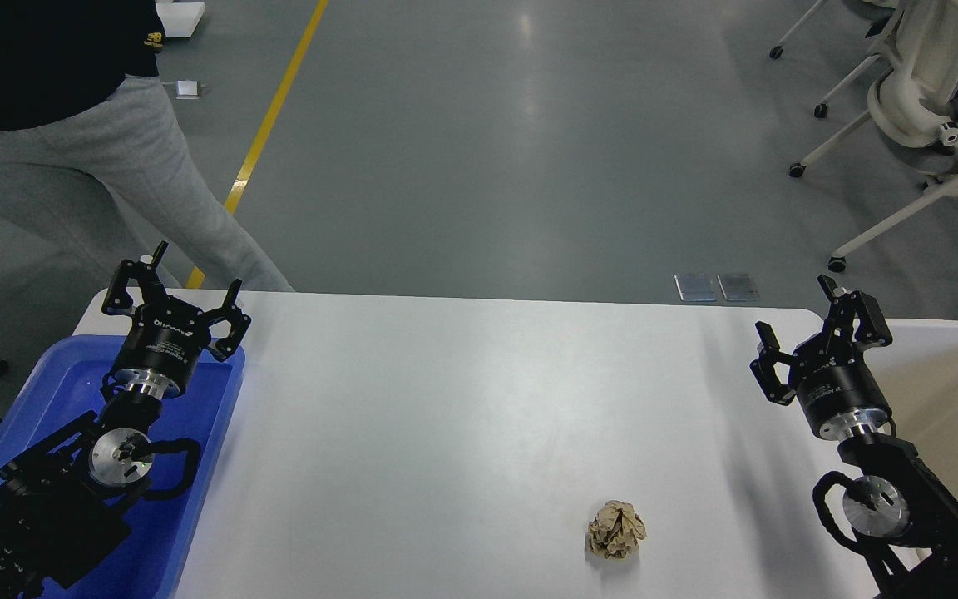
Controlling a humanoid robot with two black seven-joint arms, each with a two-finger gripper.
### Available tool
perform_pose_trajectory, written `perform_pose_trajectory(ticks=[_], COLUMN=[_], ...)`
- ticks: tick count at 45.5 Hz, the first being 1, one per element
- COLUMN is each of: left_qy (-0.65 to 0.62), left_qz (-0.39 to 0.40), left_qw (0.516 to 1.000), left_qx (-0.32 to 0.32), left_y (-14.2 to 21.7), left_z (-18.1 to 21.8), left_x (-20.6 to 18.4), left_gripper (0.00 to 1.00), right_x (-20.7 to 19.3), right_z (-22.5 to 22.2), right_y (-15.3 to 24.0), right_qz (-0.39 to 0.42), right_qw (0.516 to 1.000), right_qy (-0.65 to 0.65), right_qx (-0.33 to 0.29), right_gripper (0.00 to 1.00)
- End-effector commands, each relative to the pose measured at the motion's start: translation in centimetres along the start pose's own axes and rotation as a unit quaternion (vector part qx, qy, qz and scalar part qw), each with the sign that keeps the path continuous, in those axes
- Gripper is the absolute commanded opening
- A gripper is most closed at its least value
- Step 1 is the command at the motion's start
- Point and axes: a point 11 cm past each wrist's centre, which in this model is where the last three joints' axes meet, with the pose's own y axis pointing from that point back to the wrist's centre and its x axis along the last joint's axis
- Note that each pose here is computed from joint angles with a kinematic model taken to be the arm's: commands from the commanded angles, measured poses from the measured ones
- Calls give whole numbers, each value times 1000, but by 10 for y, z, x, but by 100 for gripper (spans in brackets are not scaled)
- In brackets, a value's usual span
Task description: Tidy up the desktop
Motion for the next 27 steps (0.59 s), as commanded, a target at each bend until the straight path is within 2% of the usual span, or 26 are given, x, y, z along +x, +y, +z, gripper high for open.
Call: perform_pose_trajectory(ticks=[1,20,27], left_qy=[1,1,1], left_qz=[-1,0,0], left_qw=[1000,1000,1000], left_qx=[0,0,0], left_y=[0,0,0], left_z=[-1,-1,-1], left_x=[0,0,0], left_gripper=[100,100,100], right_x=[9,23,39], right_z=[-4,-21,-40], right_y=[1,4,5], right_qz=[5,7,20], right_qw=[1000,1000,1000], right_qy=[11,25,13], right_qx=[-2,5,19], right_gripper=[99,99,99])
